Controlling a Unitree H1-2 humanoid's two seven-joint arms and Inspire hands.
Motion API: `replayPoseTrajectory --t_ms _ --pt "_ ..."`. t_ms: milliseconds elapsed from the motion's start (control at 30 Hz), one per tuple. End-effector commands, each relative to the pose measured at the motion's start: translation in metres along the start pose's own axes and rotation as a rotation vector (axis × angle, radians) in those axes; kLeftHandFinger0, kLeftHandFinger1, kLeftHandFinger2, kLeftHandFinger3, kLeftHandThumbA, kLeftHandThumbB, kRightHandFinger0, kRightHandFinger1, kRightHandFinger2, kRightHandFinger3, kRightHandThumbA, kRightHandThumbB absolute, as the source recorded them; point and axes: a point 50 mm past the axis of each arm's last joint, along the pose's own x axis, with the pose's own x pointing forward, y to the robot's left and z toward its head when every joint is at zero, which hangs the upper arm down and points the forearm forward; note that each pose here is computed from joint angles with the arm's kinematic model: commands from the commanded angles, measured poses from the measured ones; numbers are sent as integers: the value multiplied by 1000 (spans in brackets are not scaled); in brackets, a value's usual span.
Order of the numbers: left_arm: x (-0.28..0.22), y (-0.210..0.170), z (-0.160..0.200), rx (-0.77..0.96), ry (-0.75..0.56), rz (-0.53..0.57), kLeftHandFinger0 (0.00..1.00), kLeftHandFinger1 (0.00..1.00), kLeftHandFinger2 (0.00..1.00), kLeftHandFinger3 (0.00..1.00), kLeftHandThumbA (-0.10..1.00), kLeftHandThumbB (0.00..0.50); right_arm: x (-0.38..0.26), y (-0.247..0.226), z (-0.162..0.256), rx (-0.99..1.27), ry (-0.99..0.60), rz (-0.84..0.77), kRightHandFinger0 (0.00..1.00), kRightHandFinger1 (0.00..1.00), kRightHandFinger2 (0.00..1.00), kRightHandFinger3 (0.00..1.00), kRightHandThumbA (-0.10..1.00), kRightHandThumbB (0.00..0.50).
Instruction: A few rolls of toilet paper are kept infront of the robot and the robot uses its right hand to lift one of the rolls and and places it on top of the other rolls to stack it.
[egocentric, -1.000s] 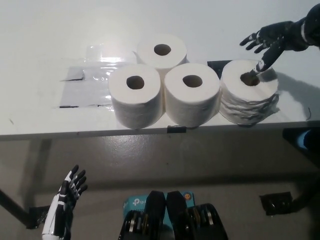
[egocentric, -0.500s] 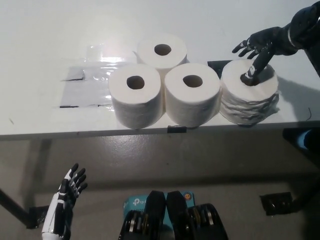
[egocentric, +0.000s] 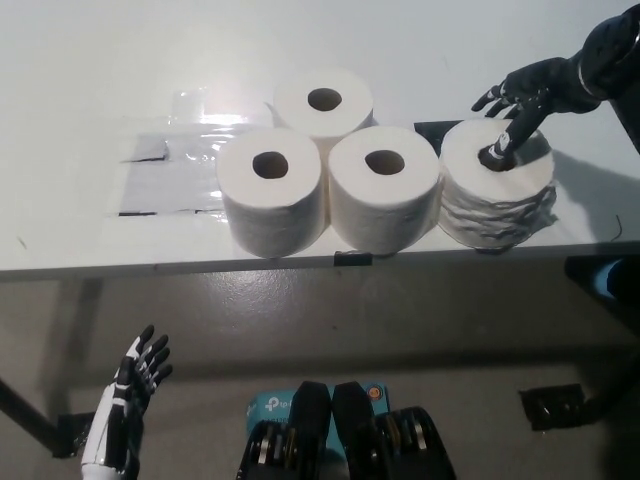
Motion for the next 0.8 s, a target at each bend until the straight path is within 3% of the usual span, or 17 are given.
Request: replayPoseTrajectory --t_ms 0,100,167,300,400,767 --pt "3 3 13 10 -68 -18 1000 1000 1000 1000 1000 109 -25 -30 22 -87 -17 -68 1000 1000 1000 1000 856 350" --pt "4 3 13 9 -69 -18 1000 1000 1000 1000 1000 108 -28 -34 24 -81 -22 -72 1000 1000 1000 1000 844 337" --pt "4 3 13 5 -69 -14 1000 1000 1000 1000 1000 117 -31 -37 25 -64 -28 -82 1000 1000 1000 1000 841 357" --pt "6 3 14 7 -72 -11 1000 1000 1000 1000 1000 114 -40 -46 24 -90 -35 -94 1000 1000 1000 1000 902 363" --pt "6 4 14 10 -74 -8 1000 1000 1000 1000 1000 115 -46 -51 25 -111 -40 -85 1000 1000 1000 1000 942 331" --pt "4 3 14 5 -72 -12 1000 1000 1000 1000 1000 104 -52 -57 24 -101 -32 -81 1000 1000 1000 1000 935 327"
